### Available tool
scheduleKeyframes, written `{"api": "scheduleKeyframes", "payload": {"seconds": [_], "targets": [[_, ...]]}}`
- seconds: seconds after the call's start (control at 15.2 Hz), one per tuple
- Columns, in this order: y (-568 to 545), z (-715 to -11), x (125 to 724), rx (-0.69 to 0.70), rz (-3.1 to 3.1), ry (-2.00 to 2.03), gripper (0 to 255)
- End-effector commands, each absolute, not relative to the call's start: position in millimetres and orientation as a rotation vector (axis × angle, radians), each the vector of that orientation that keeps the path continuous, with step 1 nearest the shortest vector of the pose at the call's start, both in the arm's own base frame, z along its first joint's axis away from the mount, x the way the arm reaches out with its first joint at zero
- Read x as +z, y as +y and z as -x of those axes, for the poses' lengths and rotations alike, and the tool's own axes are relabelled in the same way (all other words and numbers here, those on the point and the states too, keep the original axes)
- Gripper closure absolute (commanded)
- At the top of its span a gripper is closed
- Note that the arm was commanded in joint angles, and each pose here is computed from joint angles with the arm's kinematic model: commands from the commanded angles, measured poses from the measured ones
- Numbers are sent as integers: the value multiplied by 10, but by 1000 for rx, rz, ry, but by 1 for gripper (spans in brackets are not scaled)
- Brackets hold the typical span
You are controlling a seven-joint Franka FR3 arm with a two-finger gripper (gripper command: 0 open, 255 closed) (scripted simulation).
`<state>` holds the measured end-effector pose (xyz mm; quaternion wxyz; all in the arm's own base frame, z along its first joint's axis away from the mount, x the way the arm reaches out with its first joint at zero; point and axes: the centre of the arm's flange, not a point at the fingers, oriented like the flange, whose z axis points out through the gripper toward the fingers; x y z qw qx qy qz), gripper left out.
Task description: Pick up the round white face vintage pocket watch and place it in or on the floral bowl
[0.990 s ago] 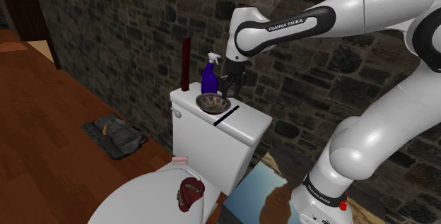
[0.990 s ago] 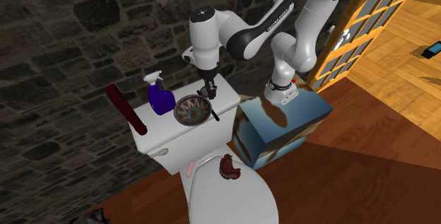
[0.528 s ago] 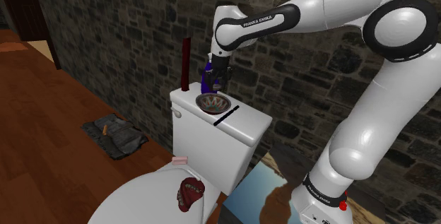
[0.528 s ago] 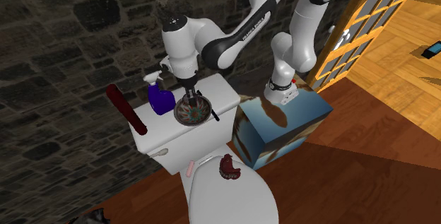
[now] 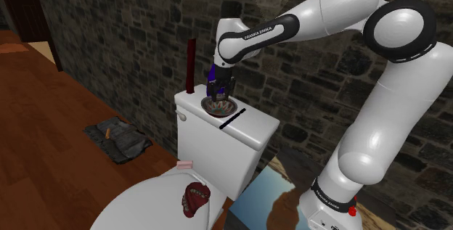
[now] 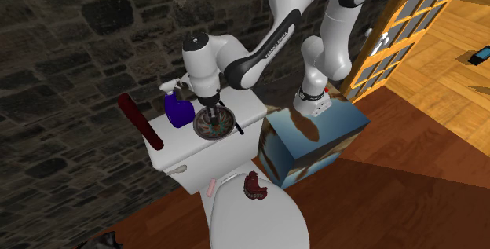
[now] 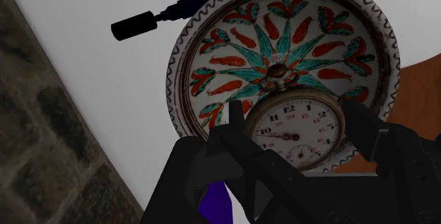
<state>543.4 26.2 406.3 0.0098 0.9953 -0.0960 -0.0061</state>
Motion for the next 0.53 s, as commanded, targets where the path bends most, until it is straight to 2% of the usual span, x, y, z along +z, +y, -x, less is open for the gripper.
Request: {"api": "scheduleKeyframes", "payload": {"seconds": [0.0,0.46], "targets": [[261,-5439,3959,-18,-3108,-300,255],[261,-5439,3803,-18,-3108,-300,255]]}}
